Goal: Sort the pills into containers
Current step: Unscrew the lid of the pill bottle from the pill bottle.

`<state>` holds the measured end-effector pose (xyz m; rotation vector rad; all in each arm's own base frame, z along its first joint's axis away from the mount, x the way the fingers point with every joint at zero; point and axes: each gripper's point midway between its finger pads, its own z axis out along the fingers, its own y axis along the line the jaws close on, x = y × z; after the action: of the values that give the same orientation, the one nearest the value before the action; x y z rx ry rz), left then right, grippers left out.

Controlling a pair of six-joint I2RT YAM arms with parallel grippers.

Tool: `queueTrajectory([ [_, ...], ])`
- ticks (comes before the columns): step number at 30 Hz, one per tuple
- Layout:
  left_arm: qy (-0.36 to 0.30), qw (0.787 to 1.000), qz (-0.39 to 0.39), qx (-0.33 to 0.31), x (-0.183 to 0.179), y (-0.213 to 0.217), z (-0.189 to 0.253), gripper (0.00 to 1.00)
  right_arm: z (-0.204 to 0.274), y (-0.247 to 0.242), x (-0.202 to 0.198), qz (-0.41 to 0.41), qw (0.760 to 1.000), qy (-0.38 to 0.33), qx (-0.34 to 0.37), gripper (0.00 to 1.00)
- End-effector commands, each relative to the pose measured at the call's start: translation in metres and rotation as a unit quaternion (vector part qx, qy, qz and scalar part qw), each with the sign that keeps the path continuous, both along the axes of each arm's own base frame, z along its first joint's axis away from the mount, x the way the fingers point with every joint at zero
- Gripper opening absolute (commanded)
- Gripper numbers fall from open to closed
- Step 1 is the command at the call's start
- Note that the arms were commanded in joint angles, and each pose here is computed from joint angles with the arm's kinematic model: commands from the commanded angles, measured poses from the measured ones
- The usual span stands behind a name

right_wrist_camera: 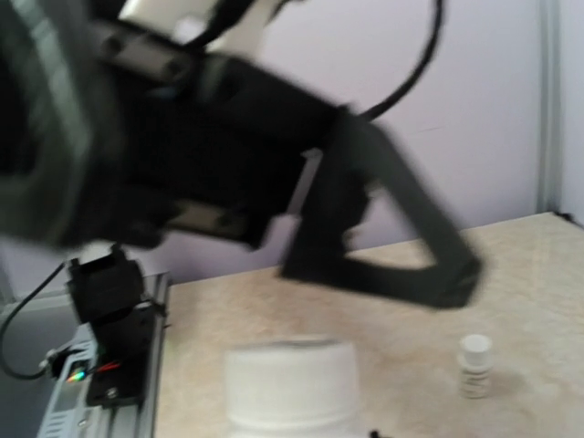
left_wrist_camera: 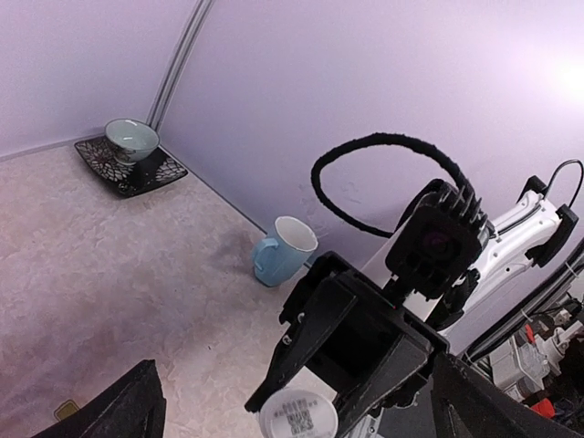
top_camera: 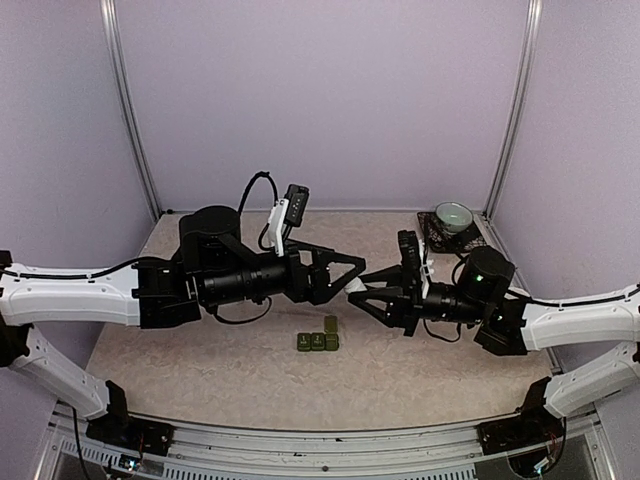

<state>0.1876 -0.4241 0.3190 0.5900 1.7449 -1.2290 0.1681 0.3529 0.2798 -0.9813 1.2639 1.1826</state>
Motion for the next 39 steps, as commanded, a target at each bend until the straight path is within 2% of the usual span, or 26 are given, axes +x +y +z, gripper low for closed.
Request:
queueTrajectory([
  [1,-0.026,0.998,-0.052,-0.035,-0.005,-0.007,0.013,0.99,0.014,0.012,-0.016,0.043,0.999,-0.009,0.011,0.02],
  [11,-0.032,0.993,-0.106,-0.047,-0.024,-0.020,0.014,0.99,0.014,0.016,-0.010,0.035,0.999,0.007,0.017,0.01],
  [17,-0.039,0.991,-0.119,-0.050,-0.032,-0.021,0.018,0.92,0.012,0.016,-0.001,0.010,1.000,0.015,0.016,0.00],
  [39,-0.034,0.991,-0.116,-0.049,-0.039,-0.007,0.018,0.83,0.018,-0.015,0.031,-0.102,0.994,0.017,0.024,0.00],
])
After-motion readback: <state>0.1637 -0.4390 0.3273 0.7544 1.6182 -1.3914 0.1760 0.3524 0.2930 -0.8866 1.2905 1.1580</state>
